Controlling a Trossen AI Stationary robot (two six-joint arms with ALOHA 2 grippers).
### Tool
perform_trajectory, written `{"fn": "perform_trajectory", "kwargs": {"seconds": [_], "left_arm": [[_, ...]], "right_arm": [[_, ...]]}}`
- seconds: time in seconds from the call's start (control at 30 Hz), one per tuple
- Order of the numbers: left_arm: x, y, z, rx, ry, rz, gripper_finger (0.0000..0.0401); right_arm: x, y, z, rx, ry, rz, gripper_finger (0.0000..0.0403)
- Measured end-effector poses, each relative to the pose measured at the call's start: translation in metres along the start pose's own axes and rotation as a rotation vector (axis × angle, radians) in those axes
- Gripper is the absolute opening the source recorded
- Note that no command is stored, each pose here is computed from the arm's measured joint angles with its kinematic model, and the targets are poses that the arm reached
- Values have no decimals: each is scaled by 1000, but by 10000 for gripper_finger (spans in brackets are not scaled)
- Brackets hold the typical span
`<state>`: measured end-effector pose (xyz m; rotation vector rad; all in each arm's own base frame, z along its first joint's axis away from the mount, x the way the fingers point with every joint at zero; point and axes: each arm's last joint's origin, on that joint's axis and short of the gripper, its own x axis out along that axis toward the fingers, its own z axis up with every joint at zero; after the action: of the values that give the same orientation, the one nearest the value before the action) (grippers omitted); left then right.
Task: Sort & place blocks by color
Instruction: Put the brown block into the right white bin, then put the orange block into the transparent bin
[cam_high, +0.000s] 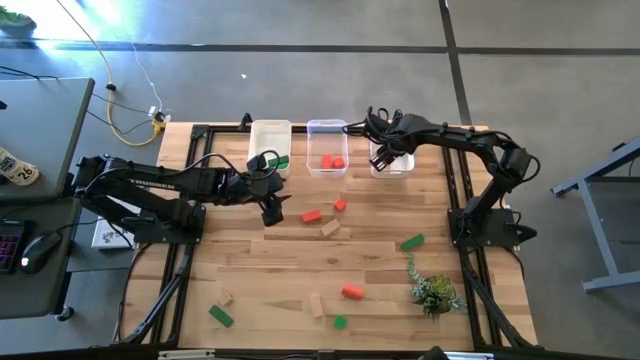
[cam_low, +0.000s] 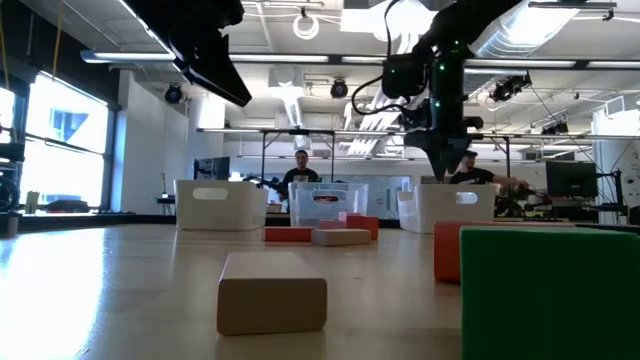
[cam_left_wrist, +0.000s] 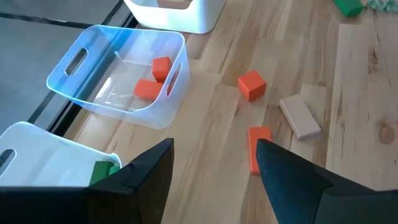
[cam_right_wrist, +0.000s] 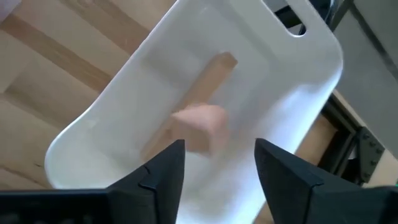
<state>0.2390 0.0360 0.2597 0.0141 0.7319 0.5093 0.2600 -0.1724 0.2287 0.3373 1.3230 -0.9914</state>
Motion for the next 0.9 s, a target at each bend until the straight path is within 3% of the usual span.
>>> {"fn": "perform_trajectory", "kwargs": {"seconds": [0.2,0.43,0.67,0.9], "left_arm": [[0,0,0,1,1,0,214],[0,0,0,-1,1,0,214],[0,0,0,-9,0,-1,214],[0,0,0,-27,0,0,214]], "right_arm": [[-3,4,-4,25,26,28,189],[-33,25,-21,8,-11,96,190],[-70,58,-47,4,-47,266,190],[-98,101,-85,-107,-78,355,190]]}}
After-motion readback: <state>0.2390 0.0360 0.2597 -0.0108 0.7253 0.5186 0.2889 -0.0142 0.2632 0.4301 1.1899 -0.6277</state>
